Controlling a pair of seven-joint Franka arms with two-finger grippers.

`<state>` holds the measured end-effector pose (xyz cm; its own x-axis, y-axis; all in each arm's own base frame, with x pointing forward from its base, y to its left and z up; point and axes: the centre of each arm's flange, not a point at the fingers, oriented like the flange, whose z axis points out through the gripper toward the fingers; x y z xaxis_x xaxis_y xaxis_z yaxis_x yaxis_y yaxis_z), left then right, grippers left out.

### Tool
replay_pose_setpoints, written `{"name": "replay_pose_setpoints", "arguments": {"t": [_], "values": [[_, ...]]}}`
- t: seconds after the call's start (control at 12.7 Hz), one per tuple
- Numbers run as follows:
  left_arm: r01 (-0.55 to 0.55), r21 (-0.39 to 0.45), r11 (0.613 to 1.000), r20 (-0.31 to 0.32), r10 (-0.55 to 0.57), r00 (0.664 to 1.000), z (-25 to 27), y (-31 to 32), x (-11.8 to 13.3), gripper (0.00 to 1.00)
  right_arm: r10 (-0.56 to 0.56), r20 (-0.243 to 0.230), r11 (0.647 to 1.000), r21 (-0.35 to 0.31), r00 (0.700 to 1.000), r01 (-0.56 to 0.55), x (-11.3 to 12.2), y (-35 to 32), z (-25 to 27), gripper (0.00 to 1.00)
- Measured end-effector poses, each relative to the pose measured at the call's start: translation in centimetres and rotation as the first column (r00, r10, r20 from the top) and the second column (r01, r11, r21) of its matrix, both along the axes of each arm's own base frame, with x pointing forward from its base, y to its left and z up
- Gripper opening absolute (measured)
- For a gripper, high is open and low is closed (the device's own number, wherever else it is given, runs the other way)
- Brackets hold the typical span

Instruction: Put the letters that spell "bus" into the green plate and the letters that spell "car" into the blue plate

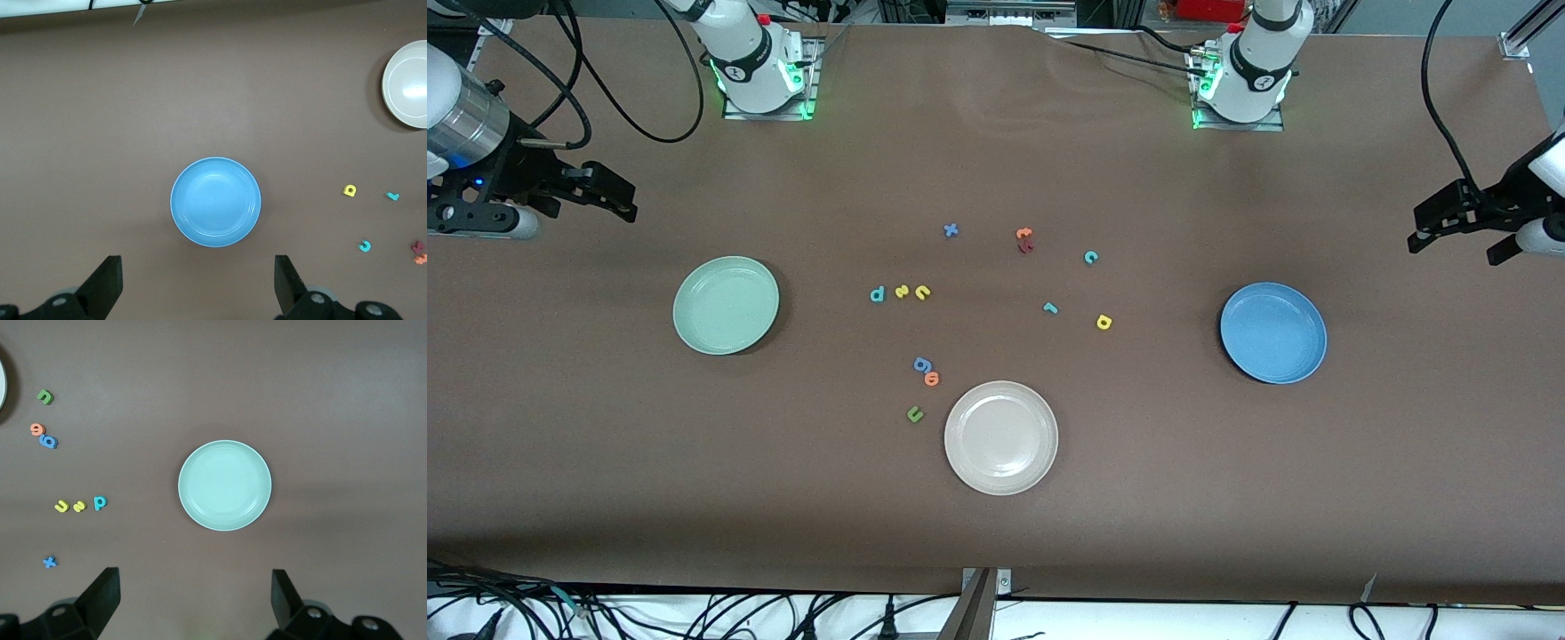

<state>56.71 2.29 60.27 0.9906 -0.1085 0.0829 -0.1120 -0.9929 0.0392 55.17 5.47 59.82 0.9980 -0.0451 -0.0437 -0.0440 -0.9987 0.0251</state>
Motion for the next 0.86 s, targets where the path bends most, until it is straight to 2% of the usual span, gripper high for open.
{"name": "replay_pose_setpoints", "arguments": {"t": [0.47, 0.86], "values": [[-0.1, -0.009, 0.995, -0.006, 0.1, 0.995, 0.3, 1.1, -0.6, 1.0, 0.001, 0.001, 1.0, 0.0, 1.0, -0.001, 0.0, 0.0, 0.0, 1.0], [-0.09, -0.008, 0.996, -0.007, 0.09, 0.996, 0.2, 0.4, -0.6, 1.0, 0.001, 0.001, 1.0, 0.0, 1.0, -0.001, 0.0, 0.0, 0.0, 1.0]]}}
